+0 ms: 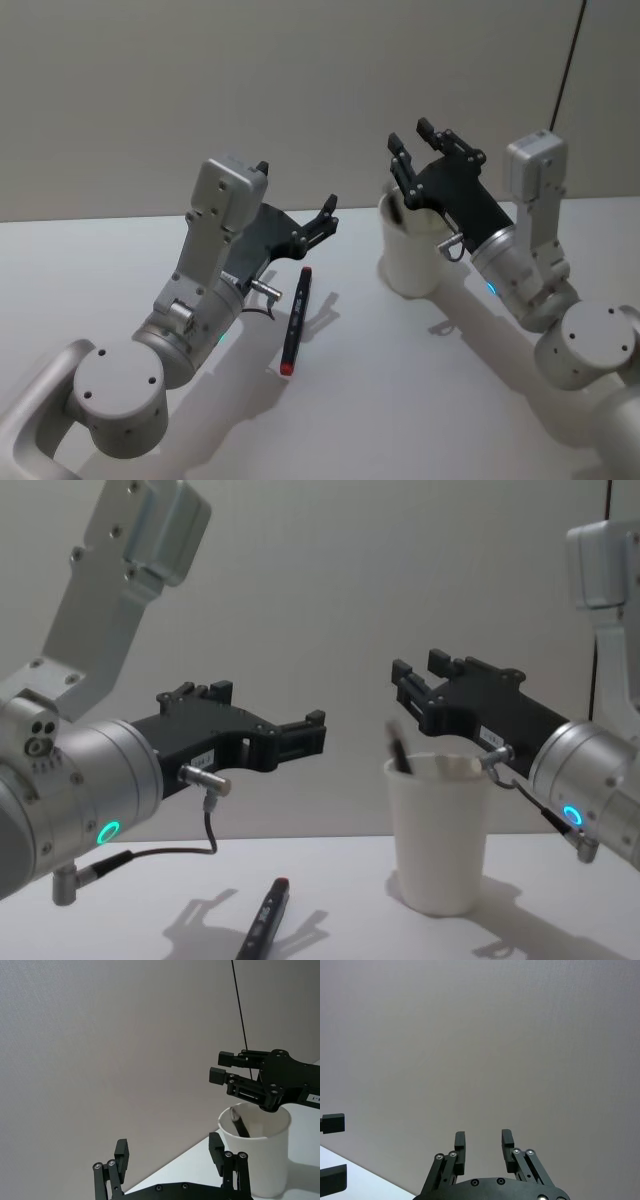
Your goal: Place the pen into the pen holder.
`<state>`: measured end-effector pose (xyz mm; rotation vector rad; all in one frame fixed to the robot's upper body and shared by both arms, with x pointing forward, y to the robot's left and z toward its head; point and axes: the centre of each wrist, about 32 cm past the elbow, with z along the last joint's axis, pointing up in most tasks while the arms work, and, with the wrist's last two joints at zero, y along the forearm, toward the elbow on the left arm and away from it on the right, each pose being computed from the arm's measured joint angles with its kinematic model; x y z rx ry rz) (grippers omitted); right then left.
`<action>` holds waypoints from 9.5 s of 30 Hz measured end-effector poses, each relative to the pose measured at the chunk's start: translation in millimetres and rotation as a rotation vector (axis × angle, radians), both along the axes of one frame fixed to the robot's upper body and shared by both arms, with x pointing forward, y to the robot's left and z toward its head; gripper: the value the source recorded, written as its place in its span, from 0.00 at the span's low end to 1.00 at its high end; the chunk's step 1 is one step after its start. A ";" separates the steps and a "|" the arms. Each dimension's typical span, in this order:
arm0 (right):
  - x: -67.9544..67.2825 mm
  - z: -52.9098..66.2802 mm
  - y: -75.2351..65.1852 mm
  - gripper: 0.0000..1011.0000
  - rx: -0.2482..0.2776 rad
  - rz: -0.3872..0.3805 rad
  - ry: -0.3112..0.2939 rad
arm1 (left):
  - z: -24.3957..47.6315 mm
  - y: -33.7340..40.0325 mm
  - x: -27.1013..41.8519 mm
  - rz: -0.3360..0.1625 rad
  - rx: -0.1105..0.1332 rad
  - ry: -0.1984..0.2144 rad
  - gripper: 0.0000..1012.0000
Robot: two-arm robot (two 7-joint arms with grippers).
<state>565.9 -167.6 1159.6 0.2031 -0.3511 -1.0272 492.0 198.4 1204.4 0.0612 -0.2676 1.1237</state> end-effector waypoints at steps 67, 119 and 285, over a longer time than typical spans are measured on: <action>-87.9 22.8 -58.0 0.99 0.044 -0.166 0.220 | 0.0 0.0 0.0 0.000 0.000 0.000 0.99; -122.6 29.1 -69.5 0.99 0.021 -0.189 0.313 | 13.5 1.2 -43.8 0.061 0.005 0.237 0.99; -122.6 29.1 -69.5 0.99 0.021 -0.189 0.314 | -1.7 -37.9 -43.2 0.187 0.010 0.653 0.18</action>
